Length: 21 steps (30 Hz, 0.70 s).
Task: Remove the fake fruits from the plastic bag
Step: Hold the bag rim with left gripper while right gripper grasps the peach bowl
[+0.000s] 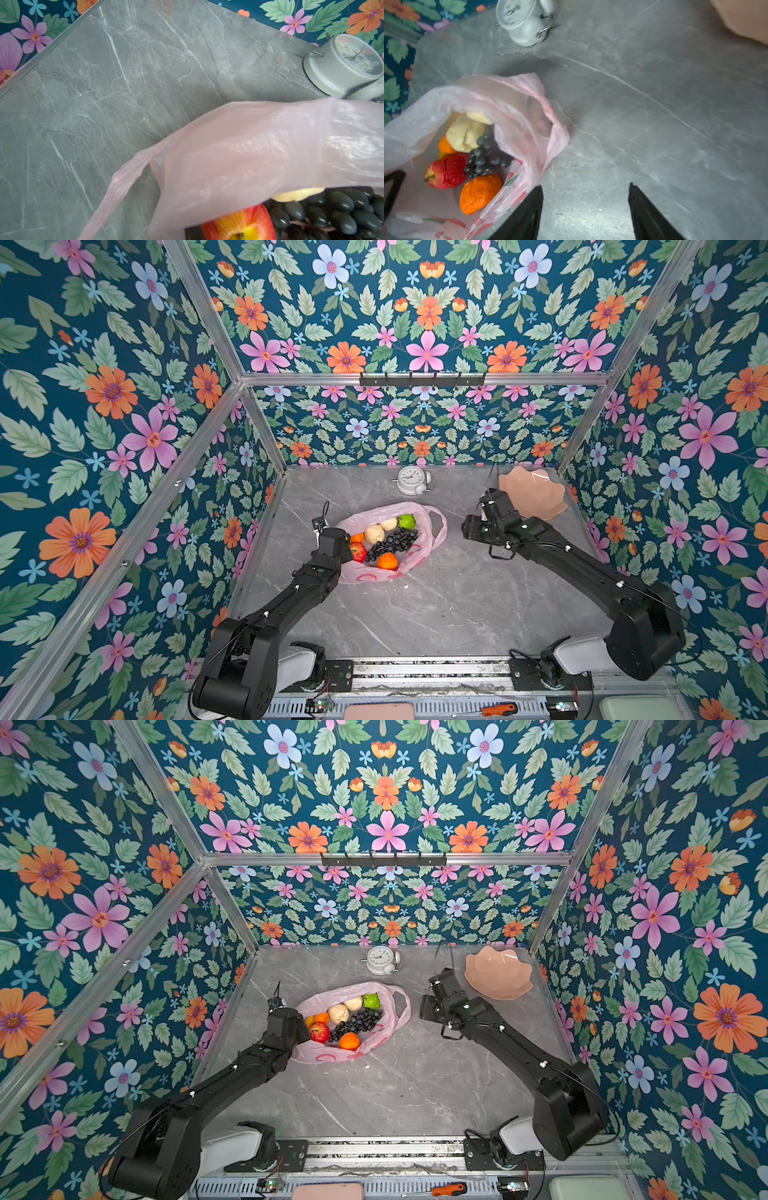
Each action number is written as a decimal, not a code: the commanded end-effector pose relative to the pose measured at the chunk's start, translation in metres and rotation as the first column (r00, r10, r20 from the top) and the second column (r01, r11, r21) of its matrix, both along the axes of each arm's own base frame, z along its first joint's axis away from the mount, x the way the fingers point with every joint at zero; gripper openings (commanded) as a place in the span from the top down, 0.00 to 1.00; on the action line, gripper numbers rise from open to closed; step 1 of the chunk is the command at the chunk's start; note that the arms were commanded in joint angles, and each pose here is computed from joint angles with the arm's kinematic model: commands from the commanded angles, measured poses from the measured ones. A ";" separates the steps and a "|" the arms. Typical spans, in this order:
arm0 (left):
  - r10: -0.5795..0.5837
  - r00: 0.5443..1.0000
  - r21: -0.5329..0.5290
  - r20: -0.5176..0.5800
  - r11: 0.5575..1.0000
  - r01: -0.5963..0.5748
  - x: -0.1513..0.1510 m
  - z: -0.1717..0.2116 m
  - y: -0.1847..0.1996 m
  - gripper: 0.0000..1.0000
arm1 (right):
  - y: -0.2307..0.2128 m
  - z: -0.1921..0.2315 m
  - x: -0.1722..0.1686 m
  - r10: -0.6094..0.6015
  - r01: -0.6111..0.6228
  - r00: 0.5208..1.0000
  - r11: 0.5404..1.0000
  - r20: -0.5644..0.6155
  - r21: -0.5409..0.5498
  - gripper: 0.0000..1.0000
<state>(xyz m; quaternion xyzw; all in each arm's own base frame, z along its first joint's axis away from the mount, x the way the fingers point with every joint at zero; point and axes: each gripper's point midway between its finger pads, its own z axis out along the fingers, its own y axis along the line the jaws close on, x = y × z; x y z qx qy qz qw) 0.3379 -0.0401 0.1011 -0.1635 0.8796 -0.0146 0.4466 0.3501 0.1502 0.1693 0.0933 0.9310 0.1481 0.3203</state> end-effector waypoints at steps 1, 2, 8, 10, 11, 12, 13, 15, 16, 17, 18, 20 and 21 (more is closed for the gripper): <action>-0.003 1.000 -0.010 0.023 1.000 0.004 0.003 0.005 -0.001 1.00 | -0.042 0.004 -0.001 -0.156 0.156 0.988 0.986 0.003 0.053 0.32; -0.005 1.000 -0.012 0.024 1.000 0.005 0.003 0.005 -0.002 1.00 | -0.058 0.004 -0.001 -0.209 0.208 0.978 0.976 0.004 0.071 0.31; -0.010 1.000 -0.019 0.024 1.000 0.011 0.003 0.005 -0.003 1.00 | -0.139 -0.003 0.001 -0.460 0.451 0.888 0.869 -0.005 0.205 0.31; -0.015 1.000 -0.023 0.023 1.000 0.016 0.003 0.005 -0.005 1.00 | -0.158 -0.009 0.003 -0.514 0.504 0.857 0.826 -0.030 0.251 0.31; -0.015 1.000 -0.024 0.022 1.000 0.016 0.003 0.004 -0.004 1.00 | -0.168 -0.012 0.005 -0.539 0.528 0.841 0.805 -0.040 0.268 0.31; -0.017 1.000 -0.025 0.021 1.000 0.017 0.004 0.004 -0.005 1.00 | -0.176 -0.013 0.008 -0.558 0.546 0.828 0.789 -0.042 0.283 0.31; -0.017 1.000 -0.024 0.021 1.000 0.017 0.004 0.004 -0.005 1.00 | -0.184 -0.015 0.011 -0.579 0.564 0.814 0.770 -0.045 0.298 0.31; -0.015 1.000 -0.022 0.017 1.000 0.015 0.003 0.004 -0.004 1.00 | -0.197 -0.022 0.017 -0.608 0.593 0.792 0.738 -0.065 0.324 0.31; -0.014 1.000 -0.022 0.019 1.000 0.015 0.003 0.004 -0.004 1.00 | -0.203 -0.025 0.020 -0.620 0.605 0.781 0.721 -0.075 0.338 0.31; -0.015 1.000 -0.023 0.019 1.000 0.016 0.003 0.004 -0.004 1.00 | -0.209 -0.029 0.023 -0.634 0.620 0.768 0.702 -0.090 0.350 0.31; -0.016 1.000 -0.025 0.022 1.000 0.017 0.003 0.005 -0.005 1.00 | -0.214 -0.032 0.026 -0.643 0.630 0.759 0.689 -0.097 0.358 0.31; -0.020 1.000 -0.026 0.017 0.999 0.020 0.003 0.004 -0.005 1.00 | -0.221 -0.035 0.035 -0.657 0.642 0.748 0.678 -0.098 0.359 0.31; -0.020 1.000 -0.027 0.019 0.999 0.021 0.003 0.004 -0.005 1.00 | -0.224 -0.038 0.038 -0.660 0.647 0.745 0.676 -0.099 0.353 0.32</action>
